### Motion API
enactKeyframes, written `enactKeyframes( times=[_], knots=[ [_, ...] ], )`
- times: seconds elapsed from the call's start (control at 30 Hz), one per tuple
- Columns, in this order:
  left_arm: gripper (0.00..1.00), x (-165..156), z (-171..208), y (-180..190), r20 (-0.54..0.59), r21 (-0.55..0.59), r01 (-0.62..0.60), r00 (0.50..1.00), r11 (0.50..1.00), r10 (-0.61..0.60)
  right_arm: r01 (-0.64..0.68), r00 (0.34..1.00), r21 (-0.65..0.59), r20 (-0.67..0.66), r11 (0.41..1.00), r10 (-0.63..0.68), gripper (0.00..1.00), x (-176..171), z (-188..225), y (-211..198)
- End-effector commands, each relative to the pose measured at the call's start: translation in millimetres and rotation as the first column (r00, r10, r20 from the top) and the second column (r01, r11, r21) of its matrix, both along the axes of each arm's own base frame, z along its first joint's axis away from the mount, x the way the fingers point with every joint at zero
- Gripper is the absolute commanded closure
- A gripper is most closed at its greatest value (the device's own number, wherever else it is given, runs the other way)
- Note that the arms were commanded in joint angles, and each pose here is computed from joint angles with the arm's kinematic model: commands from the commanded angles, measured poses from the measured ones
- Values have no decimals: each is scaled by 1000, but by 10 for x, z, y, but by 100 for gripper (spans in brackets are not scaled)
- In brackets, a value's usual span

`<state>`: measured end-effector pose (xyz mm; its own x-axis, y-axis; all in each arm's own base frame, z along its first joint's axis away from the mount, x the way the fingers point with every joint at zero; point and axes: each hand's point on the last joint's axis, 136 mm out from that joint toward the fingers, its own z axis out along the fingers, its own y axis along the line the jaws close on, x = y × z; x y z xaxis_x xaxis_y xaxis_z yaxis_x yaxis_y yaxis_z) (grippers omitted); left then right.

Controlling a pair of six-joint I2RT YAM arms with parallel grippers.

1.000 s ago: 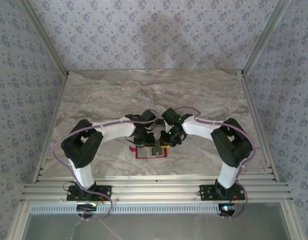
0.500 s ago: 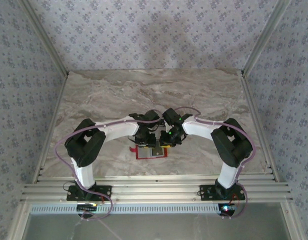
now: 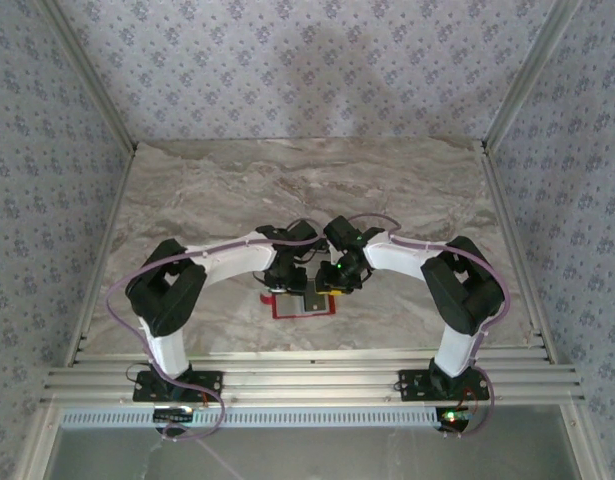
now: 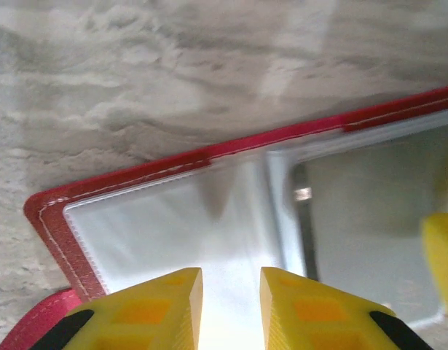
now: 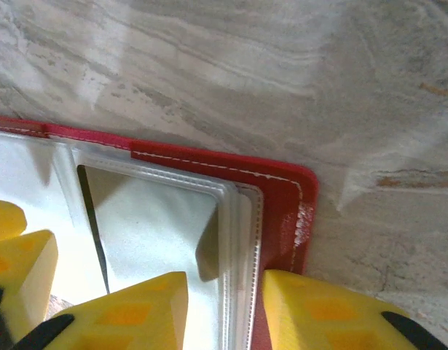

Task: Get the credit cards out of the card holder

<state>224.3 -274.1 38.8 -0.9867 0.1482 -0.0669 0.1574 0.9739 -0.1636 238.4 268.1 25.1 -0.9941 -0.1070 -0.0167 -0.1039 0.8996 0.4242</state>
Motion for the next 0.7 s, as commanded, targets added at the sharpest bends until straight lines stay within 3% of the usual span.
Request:
enactKeyframes(
  times=[0.0, 0.3, 0.67],
  knots=[
    [72, 9, 171, -177, 1, -122, 4, 1000, 993, -3, 11, 1000, -49, -4, 999, -11, 64, -28, 0, -128],
    [81, 9, 13, -307, -56, -215, -36, 998, 976, 24, 11, 1000, -41, 1, 999, -10, 72, -25, 37, -123],
    [83, -16, -147, -224, -84, -188, -60, 995, 980, 44, 9, 1000, -45, -14, 999, -9, 73, -45, -36, -133]
  ],
)
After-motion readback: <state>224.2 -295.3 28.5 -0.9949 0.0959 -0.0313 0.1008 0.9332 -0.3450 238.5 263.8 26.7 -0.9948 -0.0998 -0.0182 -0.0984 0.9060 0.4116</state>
